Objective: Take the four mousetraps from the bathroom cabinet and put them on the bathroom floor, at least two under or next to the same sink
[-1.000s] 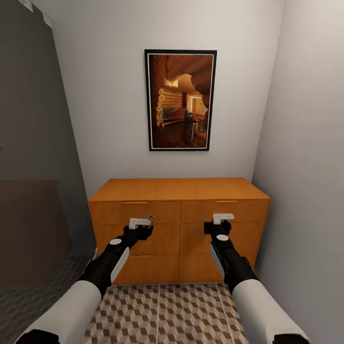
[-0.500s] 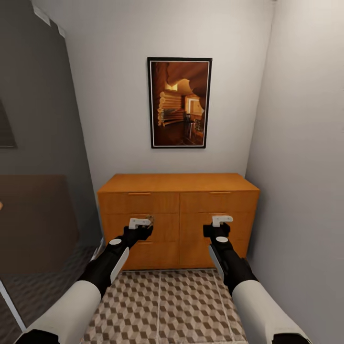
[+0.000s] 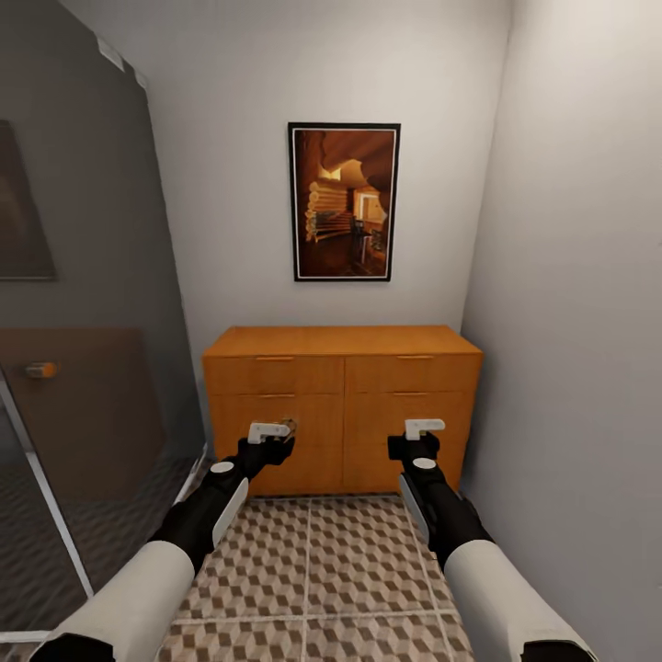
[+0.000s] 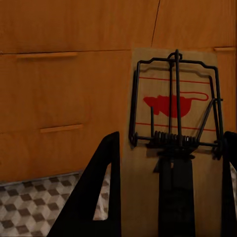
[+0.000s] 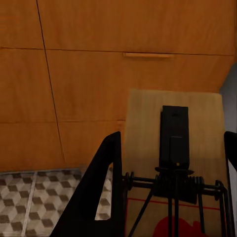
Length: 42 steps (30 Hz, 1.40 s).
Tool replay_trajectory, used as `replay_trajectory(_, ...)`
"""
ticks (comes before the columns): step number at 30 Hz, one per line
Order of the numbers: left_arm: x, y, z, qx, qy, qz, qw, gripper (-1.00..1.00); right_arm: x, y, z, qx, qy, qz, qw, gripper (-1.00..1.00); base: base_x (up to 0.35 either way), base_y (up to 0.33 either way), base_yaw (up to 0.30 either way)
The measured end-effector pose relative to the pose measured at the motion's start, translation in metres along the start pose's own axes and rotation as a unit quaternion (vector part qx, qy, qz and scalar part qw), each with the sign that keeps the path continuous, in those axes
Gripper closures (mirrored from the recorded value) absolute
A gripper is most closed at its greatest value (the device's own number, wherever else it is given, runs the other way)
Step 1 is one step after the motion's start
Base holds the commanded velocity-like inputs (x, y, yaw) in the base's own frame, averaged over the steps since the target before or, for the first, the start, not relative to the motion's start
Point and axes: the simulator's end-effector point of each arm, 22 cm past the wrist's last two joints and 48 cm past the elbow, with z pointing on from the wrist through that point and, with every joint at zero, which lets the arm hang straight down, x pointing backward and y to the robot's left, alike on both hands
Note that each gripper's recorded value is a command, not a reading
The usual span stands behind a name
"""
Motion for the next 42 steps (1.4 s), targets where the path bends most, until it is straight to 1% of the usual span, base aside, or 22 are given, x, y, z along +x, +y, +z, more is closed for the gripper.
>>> replay_trajectory(4, 0.010, 0.003, 0.000, -0.002, 0.010, 0.001, 1.0000, 1.00, 0.028, 0.003, 0.002, -0.007, 0.027, -0.012, 0.9995, 1.00, -0.345, 0.000, 0.000)
replay_trajectory(5, 0.012, 0.003, 0.001, -0.002, 0.012, 0.001, 0.9999, 1.00, 0.036, 0.004, 0.003, -0.008, 0.034, -0.020, 0.9992, 1.00, -0.345, 0.000, 0.000)
replay_trajectory(6, 0.017, 0.005, 0.001, -0.003, 0.018, 0.000, 0.9998, 1.00, 0.040, 0.005, 0.003, -0.009, 0.037, -0.026, 0.9989, 1.00, -0.345, 0.000, 0.000)
replay_trajectory(8, 0.035, 0.008, 0.001, -0.005, 0.036, -0.002, 0.9993, 1.00, 0.043, 0.009, 0.002, -0.011, 0.040, -0.029, 0.9987, 1.00, -0.345, 0.000, 0.000)
replay_trajectory(10, 0.058, 0.012, 0.000, -0.009, 0.059, -0.004, 0.9982, 1.00, 0.046, 0.010, 0.002, -0.011, 0.042, -0.030, 0.9986, 1.00, -0.331, 0.000, 0.000)
replay_trajectory(12, 0.104, 0.023, -0.005, -0.019, 0.104, -0.008, 0.9943, 1.00, 0.052, 0.010, 0.000, -0.009, 0.042, -0.027, 0.9987, 1.00, -0.283, 0.000, 0.000)
replay_trajectory(13, 0.118, 0.026, -0.007, -0.022, 0.119, -0.011, 0.9926, 1.00, 0.055, 0.010, -0.001, -0.009, 0.038, -0.026, 0.9989, 1.00, -0.267, 0.000, 0.000)
replay_trajectory(14, 0.124, 0.027, -0.008, -0.024, 0.125, -0.012, 0.9918, 1.00, 0.057, 0.010, -0.001, -0.008, 0.036, -0.026, 0.9990, 1.00, -0.247, 0.000, 0.000)
replay_trajectory(15, 0.140, 0.030, -0.012, -0.026, 0.141, -0.016, 0.9895, 1.00, 0.068, 0.010, -0.005, -0.008, 0.035, -0.026, 0.9990, 1.00, -0.124, 0.000, 0.000)
replay_trajectory(16, 0.163, 0.034, -0.018, -0.031, 0.156, -0.025, 0.9869, 1.00, 0.103, 0.011, -0.014, -0.013, 0.049, -0.026, 0.9984, 1.00, -0.079, 0.000, 0.000)
replay_trajectory(17, 0.172, 0.035, -0.020, -0.034, 0.157, -0.027, 0.9866, 1.00, 0.117, 0.011, -0.017, -0.013, 0.059, -0.028, 0.9978, 1.00, -0.064, 0.000, 0.000)
replay_trajectory(19, 0.183, 0.038, -0.023, -0.037, 0.158, -0.029, 0.9862, 1.00, 0.133, 0.011, -0.021, -0.016, 0.072, -0.030, 0.9968, 1.00, -0.029, 0.000, 0.000)
replay_trajectory(20, 0.192, 0.039, -0.026, -0.040, 0.158, -0.028, 0.9863, 1.00, 0.154, 0.012, -0.024, -0.019, 0.091, -0.036, 0.9951, 1.00, -0.011, 0.000, 0.000)
replay_trajectory(23, 0.194, 0.038, -0.027, -0.040, 0.155, -0.027, 0.9867, 1.00, 0.170, 0.014, -0.028, -0.022, 0.108, -0.042, 0.9930, 1.00, -0.004, 0.000, 0.000)
replay_trajectory(24, 0.195, 0.043, -0.029, -0.045, 0.154, -0.028, 0.9867, 1.00, 0.179, 0.017, -0.030, -0.029, 0.117, -0.045, 0.9916, 1.00, 0.000, 0.000, 0.000)
replay_trajectory(27, 0.196, 0.046, -0.029, -0.047, 0.153, -0.027, 0.9867, 1.00, 0.183, 0.019, -0.031, -0.035, 0.125, -0.047, 0.9905, 1.00, -0.026, 0.000, 0.000)
replay_trajectory(30, 0.195, 0.044, -0.028, -0.046, 0.152, -0.030, 0.9868, 1.00, 0.186, 0.021, -0.031, -0.040, 0.130, -0.049, 0.9895, 1.00, -0.196, 0.000, 0.000)
replay_trajectory(34, 0.195, 0.040, -0.027, -0.043, 0.152, -0.031, 0.9869, 1.00, 0.187, 0.022, -0.032, -0.041, 0.133, -0.051, 0.9889, 1.00, -0.309, 0.000, 0.000)
replay_trajectory(40, 0.196, 0.041, -0.028, -0.044, 0.153, -0.031, 0.9868, 1.00, 0.188, 0.022, -0.032, -0.041, 0.135, -0.051, 0.9887, 1.00, -0.338, 0.000, 0.000)
replay_trajectory(42, 0.196, 0.041, -0.028, -0.044, 0.153, -0.031, 0.9868, 1.00, 0.190, 0.022, -0.033, -0.040, 0.140, -0.052, 0.9880, 1.00, -0.343, 0.000, 0.000)
